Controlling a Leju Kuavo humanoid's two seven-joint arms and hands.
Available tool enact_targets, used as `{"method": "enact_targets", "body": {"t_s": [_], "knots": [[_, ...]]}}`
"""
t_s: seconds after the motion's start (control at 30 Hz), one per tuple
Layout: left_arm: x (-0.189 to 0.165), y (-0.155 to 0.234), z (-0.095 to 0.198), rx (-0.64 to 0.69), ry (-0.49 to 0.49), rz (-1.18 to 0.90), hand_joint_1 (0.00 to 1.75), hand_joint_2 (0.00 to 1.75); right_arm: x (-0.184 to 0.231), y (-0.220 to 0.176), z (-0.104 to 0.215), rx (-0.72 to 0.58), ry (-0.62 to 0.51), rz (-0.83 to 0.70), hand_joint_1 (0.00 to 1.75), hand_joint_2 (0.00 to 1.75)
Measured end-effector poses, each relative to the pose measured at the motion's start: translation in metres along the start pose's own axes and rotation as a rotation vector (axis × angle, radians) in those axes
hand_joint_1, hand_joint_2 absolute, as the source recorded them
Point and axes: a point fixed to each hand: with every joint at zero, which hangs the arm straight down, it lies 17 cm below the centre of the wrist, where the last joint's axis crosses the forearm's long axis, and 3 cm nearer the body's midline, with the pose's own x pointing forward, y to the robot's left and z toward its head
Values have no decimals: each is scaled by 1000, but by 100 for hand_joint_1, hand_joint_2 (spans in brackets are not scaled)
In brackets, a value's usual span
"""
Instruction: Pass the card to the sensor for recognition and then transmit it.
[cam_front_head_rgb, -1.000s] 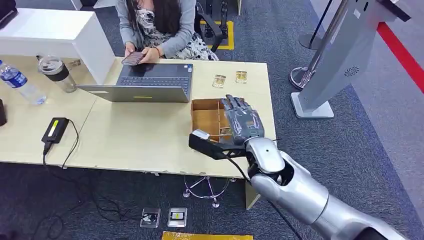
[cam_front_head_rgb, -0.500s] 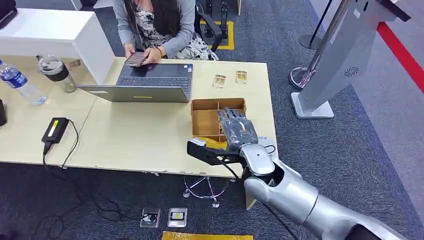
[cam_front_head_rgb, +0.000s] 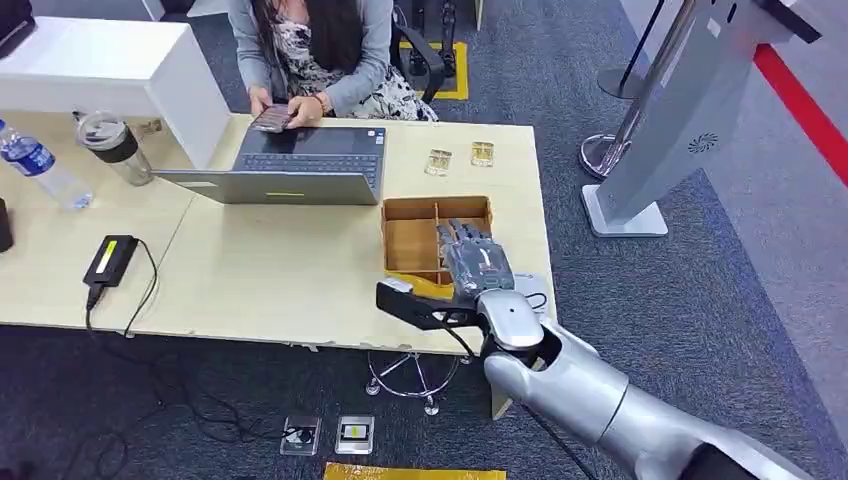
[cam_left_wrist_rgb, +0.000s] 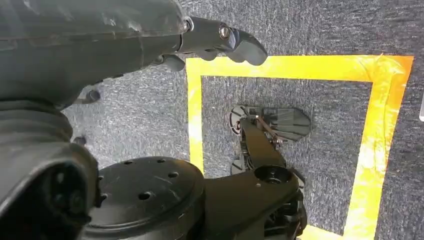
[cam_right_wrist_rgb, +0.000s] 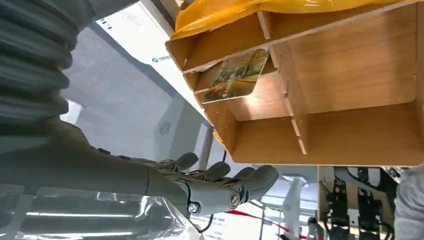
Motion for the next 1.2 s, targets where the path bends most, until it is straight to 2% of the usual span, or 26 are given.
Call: {"method": "enact_targets", "body": {"t_s": [0.57, 1.2], "knots": [[0, -2, 0, -11, -1, -4, 0, 0, -15, 7, -9, 17, 50, -24, 0, 175], [0, -4, 1, -20, 1, 6, 0, 0, -10, 10, -14, 18, 45, -5, 0, 175]]}}
